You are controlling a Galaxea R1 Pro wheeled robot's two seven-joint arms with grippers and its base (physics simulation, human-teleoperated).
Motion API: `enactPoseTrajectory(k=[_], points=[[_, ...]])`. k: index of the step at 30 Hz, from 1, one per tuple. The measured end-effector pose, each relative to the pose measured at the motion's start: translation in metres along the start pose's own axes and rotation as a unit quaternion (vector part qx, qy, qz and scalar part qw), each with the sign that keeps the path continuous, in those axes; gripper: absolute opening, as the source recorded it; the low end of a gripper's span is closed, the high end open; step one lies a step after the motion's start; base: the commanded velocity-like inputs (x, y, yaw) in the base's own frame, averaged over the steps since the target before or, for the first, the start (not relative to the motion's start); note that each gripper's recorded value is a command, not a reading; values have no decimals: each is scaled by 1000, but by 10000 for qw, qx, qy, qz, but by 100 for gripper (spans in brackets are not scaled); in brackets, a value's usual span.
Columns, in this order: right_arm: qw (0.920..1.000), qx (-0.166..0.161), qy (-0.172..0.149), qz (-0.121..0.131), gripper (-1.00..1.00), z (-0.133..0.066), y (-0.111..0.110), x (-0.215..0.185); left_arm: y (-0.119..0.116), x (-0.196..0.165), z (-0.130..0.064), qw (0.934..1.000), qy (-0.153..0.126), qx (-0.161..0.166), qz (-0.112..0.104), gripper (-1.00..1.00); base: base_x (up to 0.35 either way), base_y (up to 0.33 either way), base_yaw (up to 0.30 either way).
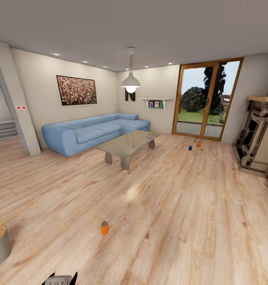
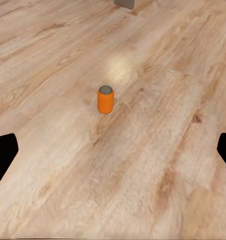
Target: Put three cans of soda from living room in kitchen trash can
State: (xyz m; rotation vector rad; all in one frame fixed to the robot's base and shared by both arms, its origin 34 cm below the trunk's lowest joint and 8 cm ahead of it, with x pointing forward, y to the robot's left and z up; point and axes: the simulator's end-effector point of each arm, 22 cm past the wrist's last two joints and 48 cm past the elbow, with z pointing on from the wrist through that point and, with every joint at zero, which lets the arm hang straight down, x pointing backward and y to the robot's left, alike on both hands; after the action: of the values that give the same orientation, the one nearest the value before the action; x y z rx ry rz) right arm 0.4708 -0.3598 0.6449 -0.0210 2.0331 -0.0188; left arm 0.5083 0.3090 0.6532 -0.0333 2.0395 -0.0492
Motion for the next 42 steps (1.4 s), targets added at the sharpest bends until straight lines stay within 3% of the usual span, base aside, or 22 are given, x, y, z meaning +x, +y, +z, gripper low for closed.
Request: enactPoseTrajectory(k=[42], points=[[10000,7,-5,19,100,6,0,-2,0,0,0,10000,-4,-2,-7,100,0,-258,245]])
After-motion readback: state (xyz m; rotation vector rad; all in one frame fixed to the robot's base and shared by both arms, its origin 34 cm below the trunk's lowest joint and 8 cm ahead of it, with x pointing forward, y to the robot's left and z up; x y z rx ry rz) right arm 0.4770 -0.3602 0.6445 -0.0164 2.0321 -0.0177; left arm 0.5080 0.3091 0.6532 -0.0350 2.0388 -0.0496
